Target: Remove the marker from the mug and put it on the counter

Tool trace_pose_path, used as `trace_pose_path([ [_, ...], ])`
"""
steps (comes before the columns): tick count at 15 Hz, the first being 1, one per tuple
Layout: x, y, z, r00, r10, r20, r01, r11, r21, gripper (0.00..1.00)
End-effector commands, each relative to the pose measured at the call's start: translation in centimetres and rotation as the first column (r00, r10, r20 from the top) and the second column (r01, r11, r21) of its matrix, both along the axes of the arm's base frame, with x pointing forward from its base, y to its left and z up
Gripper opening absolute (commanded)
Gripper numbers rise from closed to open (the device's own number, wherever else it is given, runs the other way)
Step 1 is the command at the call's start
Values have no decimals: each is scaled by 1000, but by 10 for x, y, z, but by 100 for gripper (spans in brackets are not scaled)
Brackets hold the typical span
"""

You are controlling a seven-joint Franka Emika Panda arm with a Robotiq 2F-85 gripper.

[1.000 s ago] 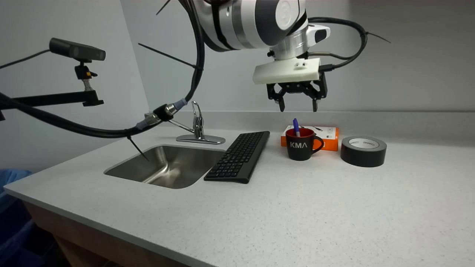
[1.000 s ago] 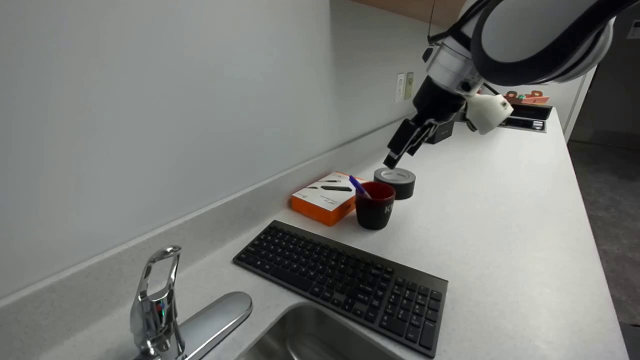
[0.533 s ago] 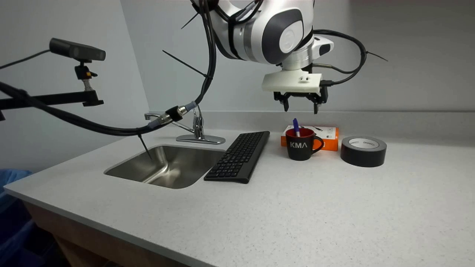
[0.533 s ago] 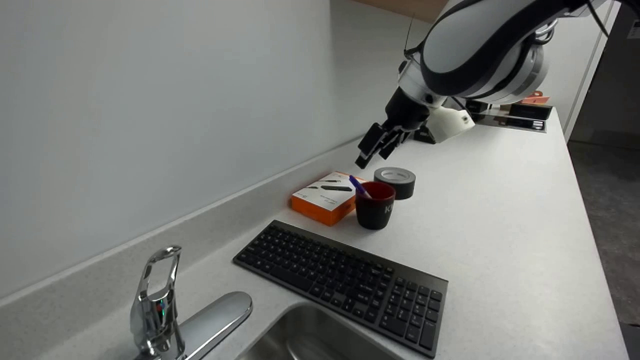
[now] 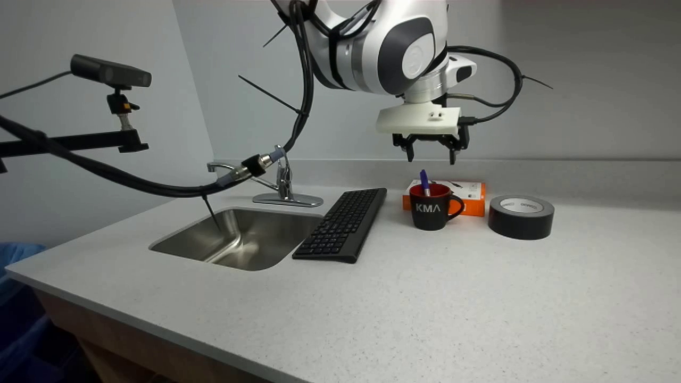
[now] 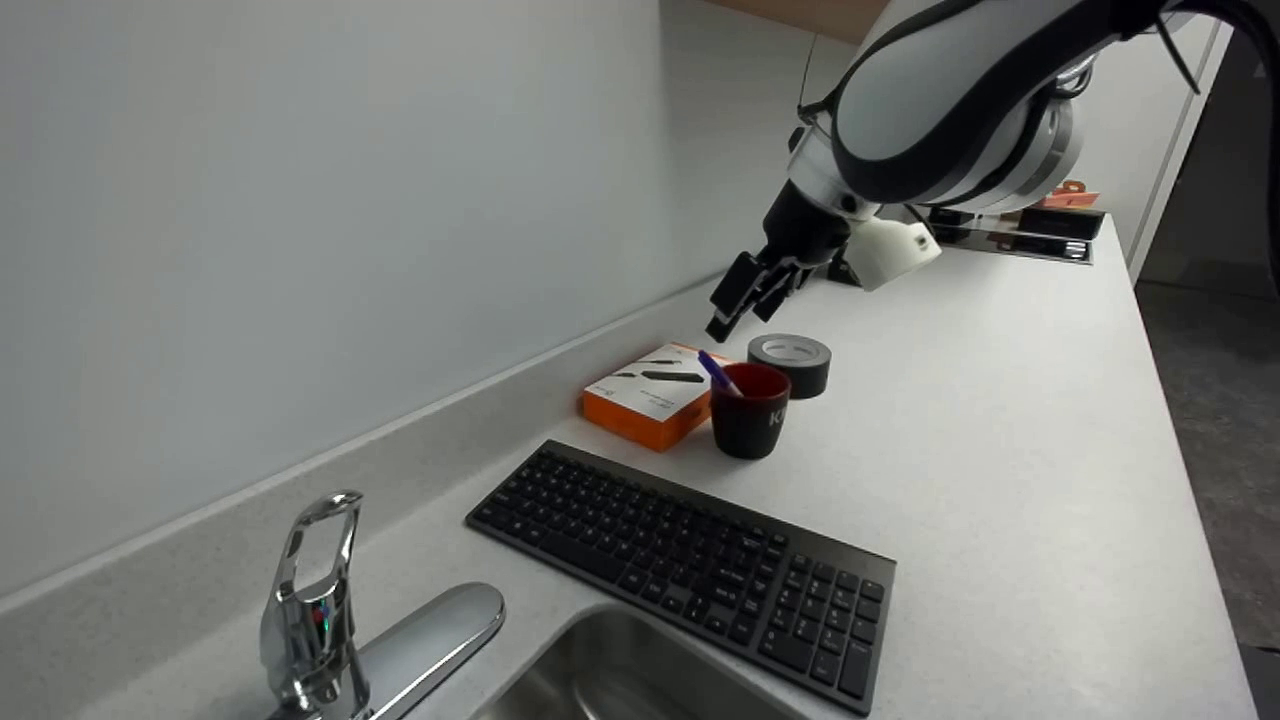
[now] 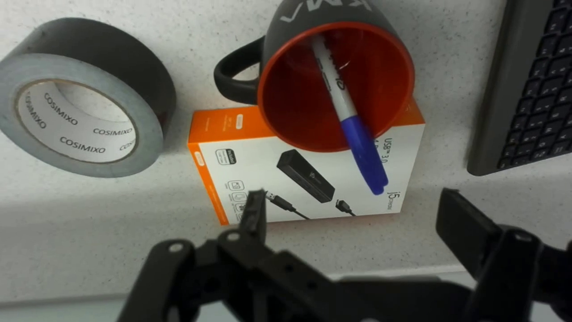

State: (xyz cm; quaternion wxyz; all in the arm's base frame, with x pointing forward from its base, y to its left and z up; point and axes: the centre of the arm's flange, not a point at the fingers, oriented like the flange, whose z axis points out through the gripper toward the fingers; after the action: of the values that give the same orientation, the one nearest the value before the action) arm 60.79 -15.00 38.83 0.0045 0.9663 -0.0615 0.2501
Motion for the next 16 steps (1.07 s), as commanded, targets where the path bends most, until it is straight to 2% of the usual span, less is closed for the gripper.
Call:
trace_pose_path([
  [1,9,10,-14,1000,9,-23,-9,999,-39,100],
  [9,20,30,-39,995,92,-49,-95,992,-82,100],
  [16,31,34,-45,993,109,47,-101,986,-134,100],
])
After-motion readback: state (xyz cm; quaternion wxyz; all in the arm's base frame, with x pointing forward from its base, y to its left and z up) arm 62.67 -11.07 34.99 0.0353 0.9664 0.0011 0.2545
